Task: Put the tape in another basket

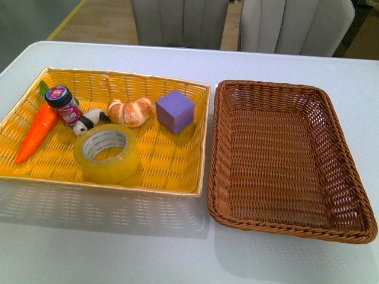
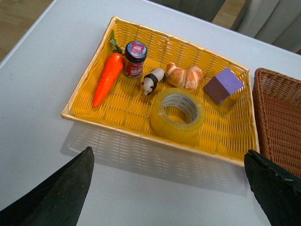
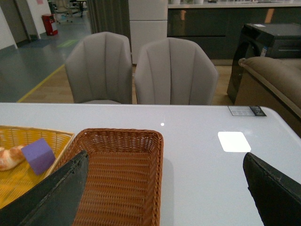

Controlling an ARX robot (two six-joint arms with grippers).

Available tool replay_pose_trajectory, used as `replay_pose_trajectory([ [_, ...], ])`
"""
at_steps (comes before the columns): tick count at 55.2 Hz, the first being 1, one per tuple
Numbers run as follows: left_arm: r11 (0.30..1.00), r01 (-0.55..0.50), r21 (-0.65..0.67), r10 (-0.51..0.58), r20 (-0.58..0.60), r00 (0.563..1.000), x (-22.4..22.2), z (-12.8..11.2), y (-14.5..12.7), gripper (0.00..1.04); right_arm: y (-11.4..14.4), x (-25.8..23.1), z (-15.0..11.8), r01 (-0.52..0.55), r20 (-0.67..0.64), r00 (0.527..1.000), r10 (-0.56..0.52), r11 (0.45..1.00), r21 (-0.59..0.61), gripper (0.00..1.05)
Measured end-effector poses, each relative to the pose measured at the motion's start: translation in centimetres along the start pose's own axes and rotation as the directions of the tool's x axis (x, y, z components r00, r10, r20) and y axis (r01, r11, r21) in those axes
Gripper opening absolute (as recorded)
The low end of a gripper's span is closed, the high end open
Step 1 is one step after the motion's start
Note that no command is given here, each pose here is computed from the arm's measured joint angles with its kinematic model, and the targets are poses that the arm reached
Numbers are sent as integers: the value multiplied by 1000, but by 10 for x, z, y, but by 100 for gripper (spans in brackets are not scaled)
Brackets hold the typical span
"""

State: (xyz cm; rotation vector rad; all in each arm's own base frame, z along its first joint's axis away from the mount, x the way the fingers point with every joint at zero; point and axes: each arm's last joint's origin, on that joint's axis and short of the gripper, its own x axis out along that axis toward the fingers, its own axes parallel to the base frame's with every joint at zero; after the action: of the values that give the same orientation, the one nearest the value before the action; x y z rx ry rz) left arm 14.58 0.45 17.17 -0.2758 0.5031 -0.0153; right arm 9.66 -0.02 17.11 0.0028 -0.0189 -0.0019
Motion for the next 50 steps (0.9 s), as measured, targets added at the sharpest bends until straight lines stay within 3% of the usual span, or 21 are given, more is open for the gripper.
replay_pose_trajectory([
  [12,999,-40,15,41,-60,997,74,18,3,96,0,0,0,0,0,1000,0,1000,0,96],
  [30,995,-52,90,74,-265,961,168,-9,0,96,0,0,0,0,0,1000,0,1000,0,96],
  [50,992,-41,120,80,-342,936,238,-21,-6,96,0,0,0,0,0,1000,0,1000,0,96],
])
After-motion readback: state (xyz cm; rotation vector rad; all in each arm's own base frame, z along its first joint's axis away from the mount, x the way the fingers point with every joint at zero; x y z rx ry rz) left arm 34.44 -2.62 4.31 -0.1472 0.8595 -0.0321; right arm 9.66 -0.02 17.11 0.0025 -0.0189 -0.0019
